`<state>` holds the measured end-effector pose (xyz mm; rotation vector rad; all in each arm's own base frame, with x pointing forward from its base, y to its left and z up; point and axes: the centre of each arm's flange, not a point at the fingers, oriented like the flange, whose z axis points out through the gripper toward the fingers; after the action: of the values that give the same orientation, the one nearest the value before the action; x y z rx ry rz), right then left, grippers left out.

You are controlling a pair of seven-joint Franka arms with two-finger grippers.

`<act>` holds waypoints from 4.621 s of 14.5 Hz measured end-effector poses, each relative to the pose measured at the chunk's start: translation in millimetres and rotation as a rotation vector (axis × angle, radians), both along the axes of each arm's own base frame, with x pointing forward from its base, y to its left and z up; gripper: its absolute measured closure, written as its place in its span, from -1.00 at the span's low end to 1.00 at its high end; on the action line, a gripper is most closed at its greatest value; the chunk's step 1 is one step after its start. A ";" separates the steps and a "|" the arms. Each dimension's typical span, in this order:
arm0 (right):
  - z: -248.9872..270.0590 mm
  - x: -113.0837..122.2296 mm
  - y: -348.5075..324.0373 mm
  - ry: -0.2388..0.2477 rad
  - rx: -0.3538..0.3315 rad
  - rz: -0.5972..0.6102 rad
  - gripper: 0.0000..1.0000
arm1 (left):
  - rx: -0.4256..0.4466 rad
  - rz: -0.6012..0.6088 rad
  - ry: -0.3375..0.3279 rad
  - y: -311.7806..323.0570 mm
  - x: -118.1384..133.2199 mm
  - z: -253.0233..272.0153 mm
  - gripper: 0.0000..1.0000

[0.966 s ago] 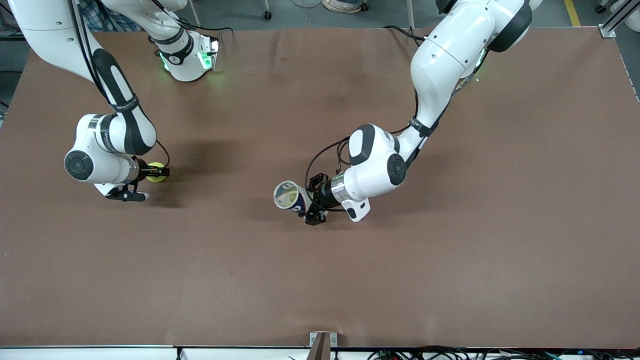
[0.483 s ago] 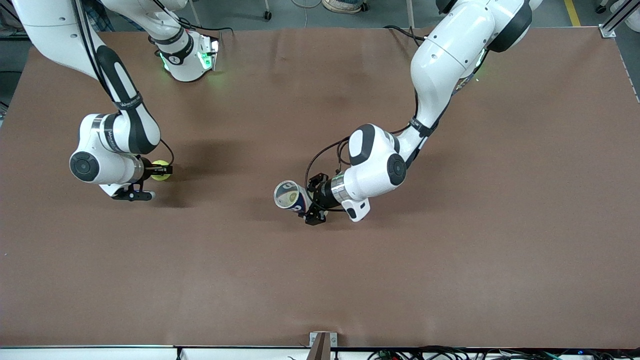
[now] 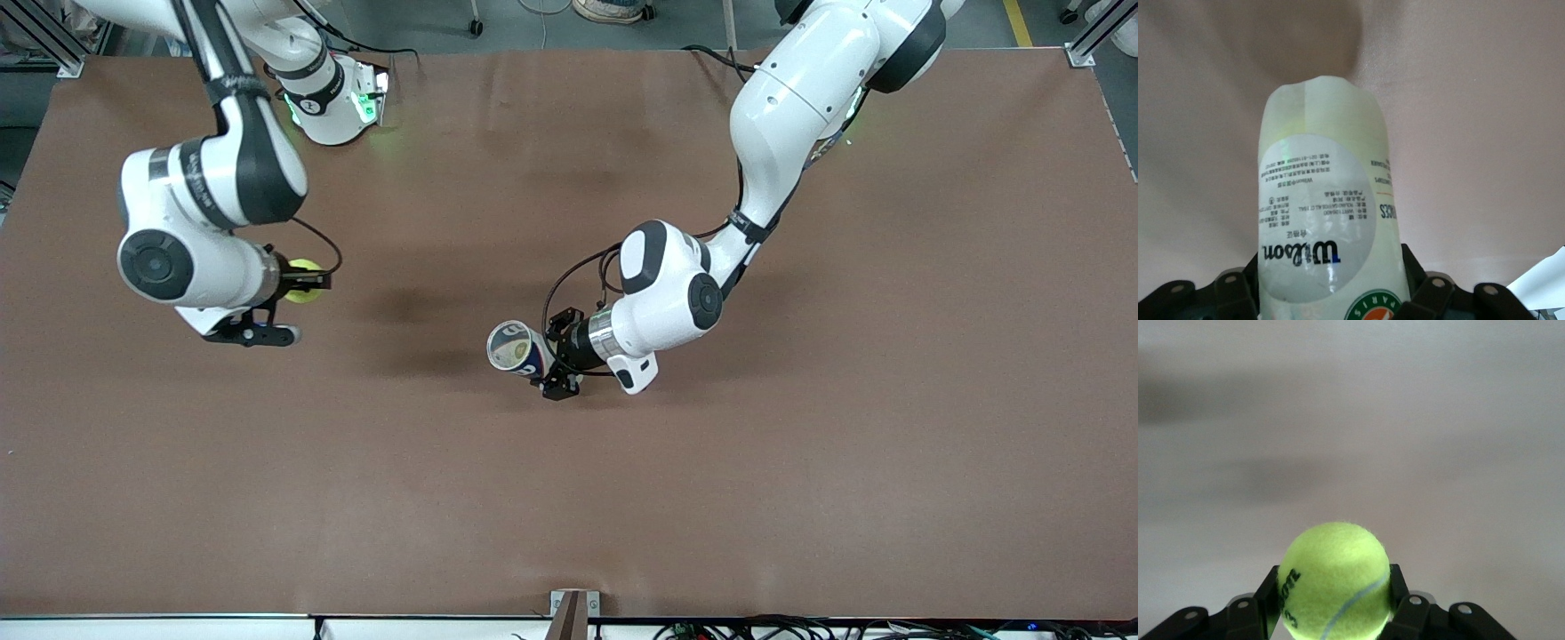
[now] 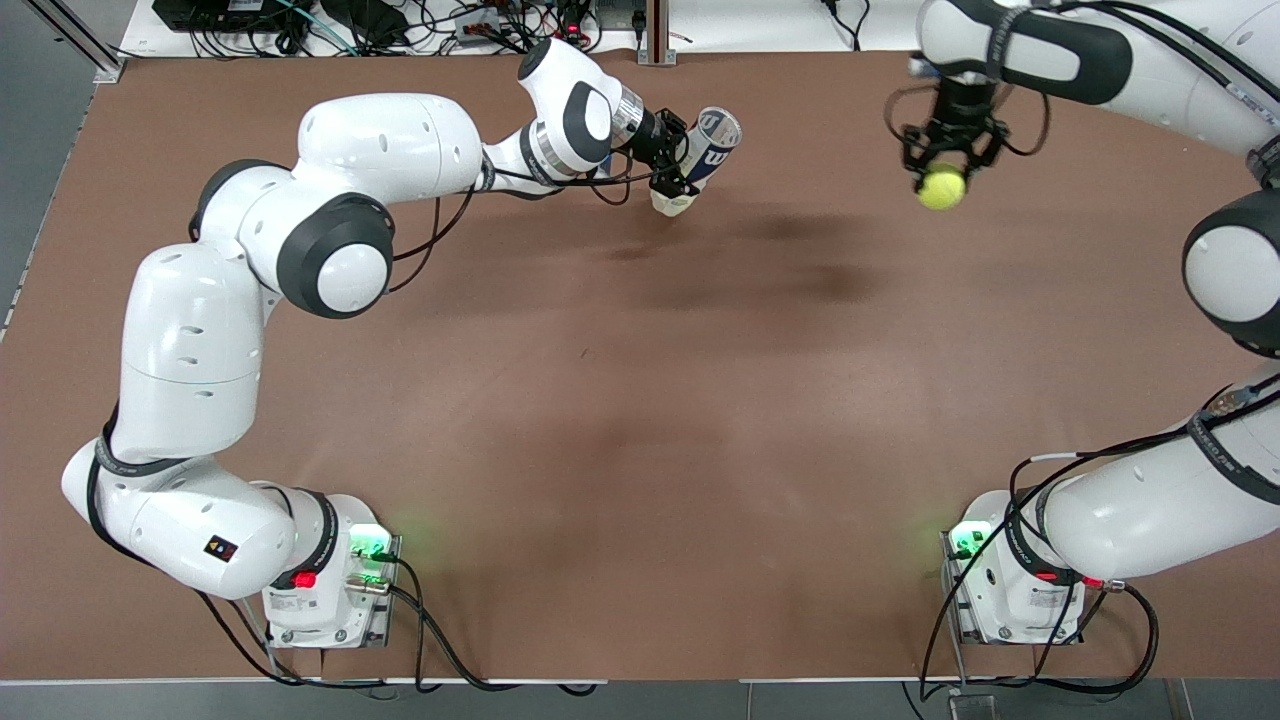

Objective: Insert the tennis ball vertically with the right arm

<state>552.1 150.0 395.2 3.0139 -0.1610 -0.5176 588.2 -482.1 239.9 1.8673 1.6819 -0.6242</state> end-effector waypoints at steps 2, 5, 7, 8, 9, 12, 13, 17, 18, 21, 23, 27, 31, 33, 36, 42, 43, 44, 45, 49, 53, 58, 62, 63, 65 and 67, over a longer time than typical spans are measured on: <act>24.6 -4.1 60.2 -0.053 0.004 -0.065 -0.31 | 0.000 0.003 0.003 -0.1 -0.1 0.0 -0.45; 67.4 -12.9 142.2 -0.144 0.030 -0.126 -0.31 | 0.000 0.004 0.004 -0.2 -0.2 0.0 -0.43; 82.4 -13.2 175.2 -0.170 0.067 -0.137 -0.31 | 0.000 0.005 0.005 -0.2 -0.2 0.0 -0.43; 85.4 -8.6 182.7 -0.184 0.093 -0.144 -0.31 | 0.000 0.005 0.005 -0.2 -0.2 0.0 -0.43; 88.1 -1.8 186.1 -0.208 0.118 -0.154 -0.31 | 0.000 0.005 0.005 -0.2 -0.1 0.0 -0.43; 98.2 15.8 190.2 -0.303 0.178 -0.173 -0.31 | 0.000 0.006 0.005 -0.2 -0.1 0.0 -0.43; 102.2 20.2 192.3 -0.339 0.201 -0.171 -0.31 | 0.000 0.006 0.005 -0.1 -0.1 0.0 -0.43; 101.9 27.7 199.6 -0.402 0.245 -0.110 -0.31 | 0.000 0.006 0.005 -0.1 -0.1 0.0 -0.43; 95.3 29.6 200.7 -0.399 0.243 -0.092 -0.31 | 0.000 0.006 0.005 -0.1 -0.1 0.0 -0.43; 58.5 39.7 209.7 -0.396 0.235 -0.069 -0.31 | 0.000 0.006 0.005 0.0 0.1 0.1 -0.43; 42.1 42.7 219.6 -0.408 0.239 -0.060 -0.31 | 0.000 0.006 0.005 0.0 0.1 0.1 -0.43; 43.1 45.9 226.7 -0.436 0.255 -0.056 -0.31 | 0.000 0.006 0.005 0.0 0.1 0.1 -0.43; 43.1 48.3 229.2 -0.459 0.267 -0.057 -0.31 | 0.000 0.006 0.005 0.0 0.1 0.1 -0.43; 39.7 48.3 231.5 -0.461 0.267 -0.055 -0.31 | 0.000 0.007 0.005 0.0 0.1 0.1 -0.43; 33.7 48.3 234.2 -0.458 0.265 -0.052 -0.31 | 0.000 0.007 0.005 0.0 0.1 0.1 -0.43; 27.4 43.7 243.0 -0.449 0.263 -0.038 -0.31 | 0.000 0.007 0.005 0.0 0.1 0.1 -0.43; 26.0 43.3 244.0 -0.447 0.263 -0.037 -0.31 | 0.000 0.007 0.005 0.0 0.1 0.1 -0.43; 24.8 42.9 244.7 -0.446 0.262 -0.035 -0.41 | 0.000 0.007 0.005 0.0 0.1 0.1 -0.43; 24.1 42.5 245.4 -0.444 0.261 -0.034 -0.61 | 0.000 0.007 0.005 0.0 0.1 0.1 -0.43; 23.6 41.4 246.3 -0.440 0.259 -0.032 -0.98 | 0.001 0.007 0.006 0.2 0.0 -0.4 -0.43; 23.6 38.0 237.7 -0.372 0.217 -0.030 -1.00 | 0.001 0.007 0.007 0.3 0.0 -0.7 -0.45; 80.4 30.8 181.2 -0.255 0.146 -0.062 -1.00 | 0.003 0.013 0.006 4.0 2.8 -1.5 -0.45; 142.1 12.9 129.9 -0.237 0.121 -0.088 -1.00 | -0.063 0.062 0.011 35.4 25.4 -4.3 -0.45; 152.8 7.2 116.1 -0.242 0.111 -0.078 -1.00 | -0.109 0.067 0.000 44.0 30.4 -6.0 -0.45; 167.4 -3.2 86.0 -0.244 0.090 -0.042 -1.00 | -0.196 0.071 -0.030 52.6 33.5 -10.4 -0.45; 178.2 -9.7 51.6 -0.242 0.084 -0.022 -1.00 | -0.242 0.068 -0.043 49.6 29.0 -15.3 -0.45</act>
<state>542.4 201.6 573.4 3.1521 -0.1922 -0.1632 617.2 -432.4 224.7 1.6353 1.5608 -0.7199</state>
